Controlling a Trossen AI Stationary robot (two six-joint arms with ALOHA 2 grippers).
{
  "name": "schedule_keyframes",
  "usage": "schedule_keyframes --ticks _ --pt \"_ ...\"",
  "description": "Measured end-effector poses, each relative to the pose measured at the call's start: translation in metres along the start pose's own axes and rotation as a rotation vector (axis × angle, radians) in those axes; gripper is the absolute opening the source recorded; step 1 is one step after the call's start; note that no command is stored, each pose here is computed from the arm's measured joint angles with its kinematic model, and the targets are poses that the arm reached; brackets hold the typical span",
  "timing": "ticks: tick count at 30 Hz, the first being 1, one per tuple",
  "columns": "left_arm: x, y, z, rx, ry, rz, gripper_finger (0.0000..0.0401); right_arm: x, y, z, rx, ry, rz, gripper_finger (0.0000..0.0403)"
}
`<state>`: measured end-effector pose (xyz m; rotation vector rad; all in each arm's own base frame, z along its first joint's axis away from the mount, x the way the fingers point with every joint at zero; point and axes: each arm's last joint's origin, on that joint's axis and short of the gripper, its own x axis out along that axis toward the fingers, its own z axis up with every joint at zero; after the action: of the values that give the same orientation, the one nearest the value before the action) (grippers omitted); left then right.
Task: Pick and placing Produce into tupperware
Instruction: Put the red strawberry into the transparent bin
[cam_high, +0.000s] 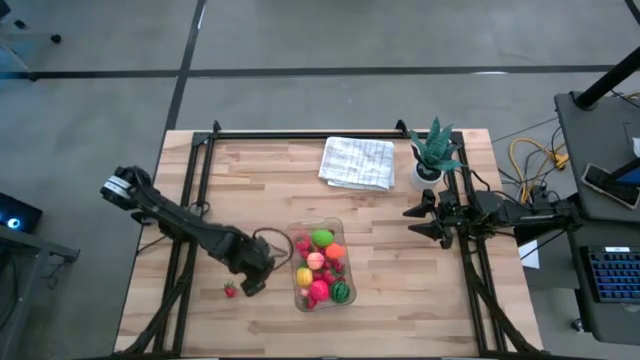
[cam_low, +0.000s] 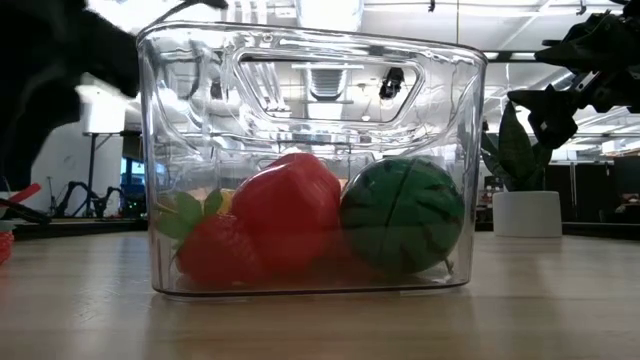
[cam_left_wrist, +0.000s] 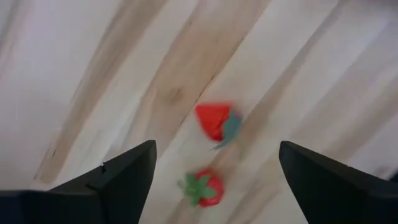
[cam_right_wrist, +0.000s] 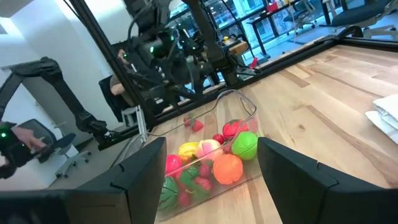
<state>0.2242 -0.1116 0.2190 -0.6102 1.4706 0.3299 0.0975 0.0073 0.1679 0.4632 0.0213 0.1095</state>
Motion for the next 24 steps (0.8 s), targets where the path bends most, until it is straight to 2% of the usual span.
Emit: schedule_keyframes --ticks 5,16,24 --pt "0.021 -0.007 -0.007 0.04 0.061 0.089 0.0324 0.0 0.0 0.0 0.0 0.0 0.0 0.0242" --pt "0.056 -0.017 -0.001 0.031 0.1 0.155 0.0324 0.0 0.0 0.0 0.0 0.0 0.0 0.0242" --pt "0.073 -0.022 0.003 0.048 0.121 0.164 0.0324 0.0 0.0 0.0 0.0 0.001 0.0 0.0242"
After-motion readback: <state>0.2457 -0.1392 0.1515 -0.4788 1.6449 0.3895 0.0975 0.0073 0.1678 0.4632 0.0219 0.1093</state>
